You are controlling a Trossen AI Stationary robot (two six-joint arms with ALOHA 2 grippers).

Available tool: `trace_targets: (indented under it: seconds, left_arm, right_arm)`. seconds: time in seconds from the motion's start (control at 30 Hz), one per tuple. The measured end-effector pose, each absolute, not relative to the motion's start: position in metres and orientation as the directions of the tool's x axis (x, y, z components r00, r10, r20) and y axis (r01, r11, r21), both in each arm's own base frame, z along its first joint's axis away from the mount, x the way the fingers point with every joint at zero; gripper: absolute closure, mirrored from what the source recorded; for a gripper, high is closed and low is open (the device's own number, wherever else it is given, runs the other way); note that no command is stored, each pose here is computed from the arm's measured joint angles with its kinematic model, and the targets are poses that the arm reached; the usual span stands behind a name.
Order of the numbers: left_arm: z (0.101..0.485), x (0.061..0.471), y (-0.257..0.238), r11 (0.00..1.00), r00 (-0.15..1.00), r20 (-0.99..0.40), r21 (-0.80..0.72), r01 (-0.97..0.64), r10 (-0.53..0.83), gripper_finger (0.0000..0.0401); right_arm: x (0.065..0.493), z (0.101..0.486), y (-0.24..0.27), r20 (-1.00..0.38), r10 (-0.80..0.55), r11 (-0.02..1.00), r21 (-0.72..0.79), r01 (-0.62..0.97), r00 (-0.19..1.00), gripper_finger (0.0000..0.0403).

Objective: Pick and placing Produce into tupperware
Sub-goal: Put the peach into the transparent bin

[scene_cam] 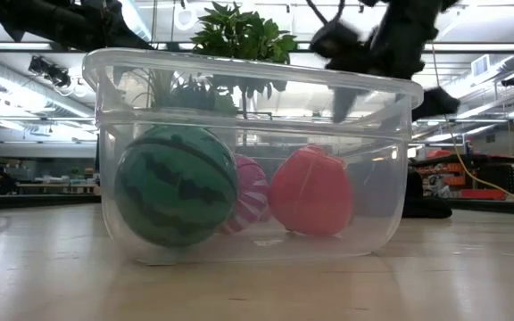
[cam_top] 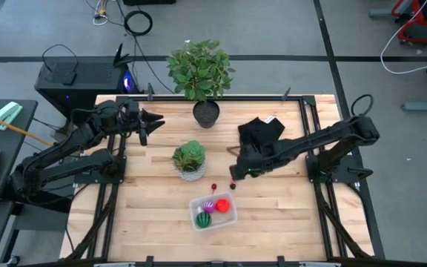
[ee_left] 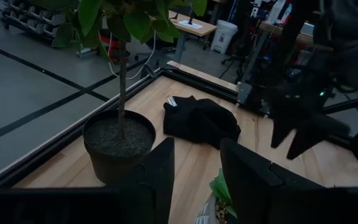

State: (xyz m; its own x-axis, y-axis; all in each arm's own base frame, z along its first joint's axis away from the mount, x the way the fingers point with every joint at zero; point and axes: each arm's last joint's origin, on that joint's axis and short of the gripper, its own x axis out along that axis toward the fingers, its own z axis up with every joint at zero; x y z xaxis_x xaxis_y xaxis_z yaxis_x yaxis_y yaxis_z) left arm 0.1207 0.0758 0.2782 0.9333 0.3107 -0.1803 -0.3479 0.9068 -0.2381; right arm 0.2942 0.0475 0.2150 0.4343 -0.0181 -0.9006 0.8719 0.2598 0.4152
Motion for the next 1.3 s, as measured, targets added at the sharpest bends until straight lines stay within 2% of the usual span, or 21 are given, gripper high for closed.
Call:
trace_targets:
  seconds: [0.1,0.2,0.43,0.63,1.3]
  left_arm:
    - [0.278,0.121,0.076,0.907,0.933,-0.18,-0.237,-0.348,0.311,0.0262]
    - [0.278,0.121,0.076,0.907,0.933,-0.18,-0.238,-0.348,0.311,0.0264]
    - [0.278,0.121,0.076,0.907,0.933,-0.18,-0.237,-0.347,0.31,0.0266]
    - [0.278,0.121,0.076,0.908,0.933,-0.18,-0.236,-0.347,0.311,0.0262]
    - [0.278,0.121,0.076,0.908,0.933,-0.179,-0.236,-0.348,0.311,0.0266]
  right_arm:
    - [0.299,0.197,0.049,-0.85,-0.088,0.026,0.52,0.854,0.52,0.0114]
    - [0.302,0.182,0.05,-0.853,-0.102,-0.057,0.518,0.853,0.511,0.0114]
    - [0.308,0.175,0.052,-0.89,-0.107,-0.074,0.451,0.889,0.443,0.0115]
    - [0.312,0.163,0.052,-0.915,-0.056,-0.094,0.404,0.91,0.401,0.0115]
    - [0.316,0.16,0.036,-0.918,-0.029,-0.122,0.395,0.91,0.395,0.0115]
